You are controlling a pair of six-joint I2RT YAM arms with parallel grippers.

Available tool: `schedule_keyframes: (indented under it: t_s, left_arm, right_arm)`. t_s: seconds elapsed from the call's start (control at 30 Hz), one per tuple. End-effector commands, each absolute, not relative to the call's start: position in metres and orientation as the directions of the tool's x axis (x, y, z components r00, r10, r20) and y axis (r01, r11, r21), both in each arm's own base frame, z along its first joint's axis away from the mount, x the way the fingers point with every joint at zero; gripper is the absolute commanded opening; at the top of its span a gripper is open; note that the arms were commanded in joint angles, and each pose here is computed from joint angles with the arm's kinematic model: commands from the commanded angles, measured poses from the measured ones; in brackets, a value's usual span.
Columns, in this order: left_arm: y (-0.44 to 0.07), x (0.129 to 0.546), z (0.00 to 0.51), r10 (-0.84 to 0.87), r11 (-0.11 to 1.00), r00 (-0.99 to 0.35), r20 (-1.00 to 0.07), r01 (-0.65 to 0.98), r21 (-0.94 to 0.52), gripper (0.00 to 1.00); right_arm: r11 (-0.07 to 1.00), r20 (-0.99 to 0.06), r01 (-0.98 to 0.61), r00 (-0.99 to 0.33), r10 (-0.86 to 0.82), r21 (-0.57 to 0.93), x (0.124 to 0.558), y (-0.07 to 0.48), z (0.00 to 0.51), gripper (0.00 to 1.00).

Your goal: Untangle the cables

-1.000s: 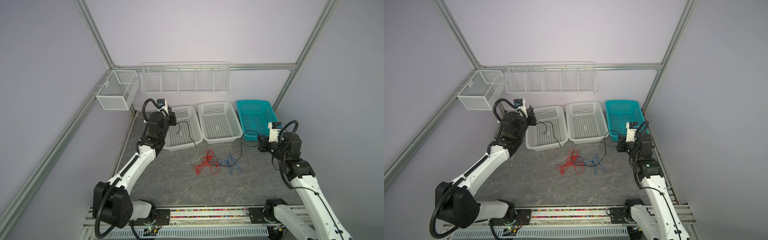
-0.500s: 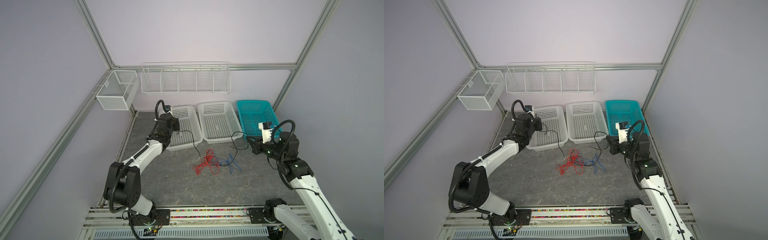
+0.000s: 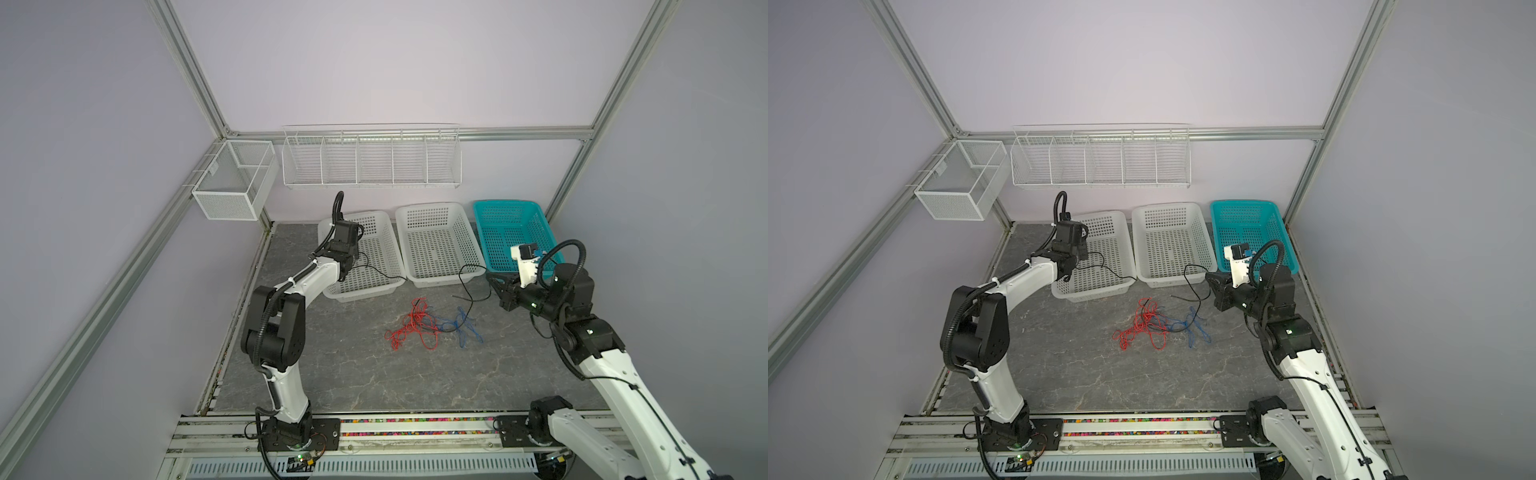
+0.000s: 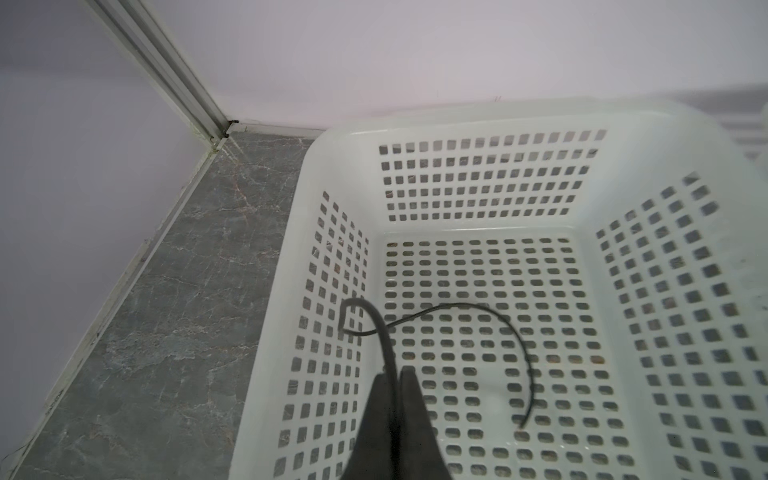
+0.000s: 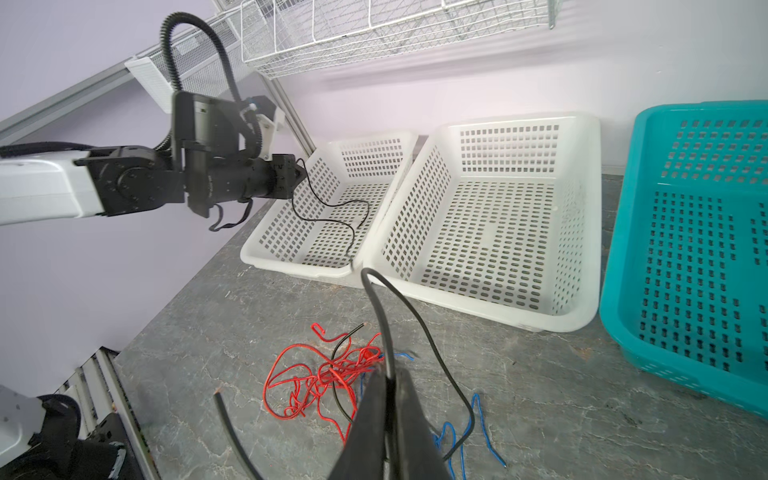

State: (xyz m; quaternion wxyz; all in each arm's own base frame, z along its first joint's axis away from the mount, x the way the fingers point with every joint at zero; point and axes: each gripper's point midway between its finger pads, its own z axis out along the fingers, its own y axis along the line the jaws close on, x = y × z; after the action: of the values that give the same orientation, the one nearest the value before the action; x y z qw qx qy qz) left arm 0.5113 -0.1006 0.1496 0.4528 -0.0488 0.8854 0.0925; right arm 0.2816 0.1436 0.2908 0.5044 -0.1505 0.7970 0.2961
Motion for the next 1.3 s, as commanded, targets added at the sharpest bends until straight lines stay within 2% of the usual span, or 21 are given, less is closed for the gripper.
schedule_keyframes:
  t_s: [0.0, 0.03, 0.07, 0.13, 0.17, 0.23, 0.27, 0.33, 0.53, 0.73, 0.93, 1.03, 1.27]
  left_arm:
    - [-0.088, 0.511, 0.147, 0.049, 0.945, -0.621, -0.782, -0.223, 0.237, 0.00]
    - [-0.089, 0.512, 0.148, 0.074, 0.936, -0.626, -0.776, -0.224, 0.270, 0.00]
    - [-0.091, 0.512, 0.148, 0.104, 0.929, -0.631, -0.769, -0.215, 0.302, 0.04]
    - [-0.099, 0.512, 0.149, 0.144, 0.925, -0.628, -0.765, -0.189, 0.329, 0.29]
    - [-0.104, 0.512, 0.153, 0.157, 0.927, -0.617, -0.771, -0.176, 0.330, 0.45]
    - [-0.115, 0.511, 0.160, 0.182, 0.935, -0.593, -0.784, -0.142, 0.324, 0.67]
    - [-0.122, 0.510, 0.164, 0.190, 0.942, -0.582, -0.791, -0.120, 0.315, 0.83]
    - [-0.133, 0.508, 0.173, 0.193, 0.954, -0.567, -0.801, -0.083, 0.288, 0.97]
    - [-0.163, 0.490, 0.210, 0.174, 0.982, -0.502, -0.847, 0.027, 0.185, 0.99]
    - [-0.203, 0.451, 0.249, 0.136, 0.959, -0.401, -0.906, 0.282, 0.019, 0.99]
    - [-0.244, 0.406, 0.269, 0.044, 0.833, -0.347, -0.937, 0.530, -0.158, 0.99]
    - [-0.273, 0.383, 0.272, 0.020, 0.734, -0.348, -0.937, 0.642, -0.223, 0.99]
    - [-0.349, 0.324, 0.261, 0.065, 0.549, -0.275, -0.959, 0.813, -0.196, 0.99]
  right_arm:
    - [0.780, -0.902, -0.544, -0.428, 0.058, 0.308, 0.284, 0.146, 0.296, 0.10]
    - [0.781, -0.901, -0.543, -0.430, 0.057, 0.309, 0.285, 0.146, 0.295, 0.10]
    - [0.779, -0.900, -0.545, -0.433, 0.056, 0.311, 0.285, 0.147, 0.295, 0.10]
    - [0.775, -0.898, -0.549, -0.437, 0.053, 0.313, 0.286, 0.150, 0.293, 0.10]
    - [0.773, -0.898, -0.551, -0.438, 0.052, 0.314, 0.286, 0.151, 0.293, 0.10]
    - [0.769, -0.899, -0.558, -0.435, 0.049, 0.312, 0.286, 0.154, 0.294, 0.10]
    - [0.766, -0.900, -0.562, -0.434, 0.047, 0.311, 0.286, 0.155, 0.294, 0.10]
    - [0.761, -0.901, -0.570, -0.431, 0.044, 0.310, 0.286, 0.157, 0.296, 0.10]
    - [0.738, -0.903, -0.598, -0.429, 0.035, 0.313, 0.282, 0.166, 0.298, 0.10]
    - [0.712, -0.934, -0.643, -0.353, 0.050, 0.281, 0.279, 0.171, 0.331, 0.10]
    - [0.687, -0.953, -0.678, -0.294, 0.073, 0.262, 0.280, 0.179, 0.357, 0.09]
    - [0.668, -0.959, -0.699, -0.271, 0.082, 0.254, 0.280, 0.185, 0.368, 0.09]
    - [0.653, -0.971, -0.723, -0.217, 0.096, 0.226, 0.282, 0.193, 0.389, 0.09]
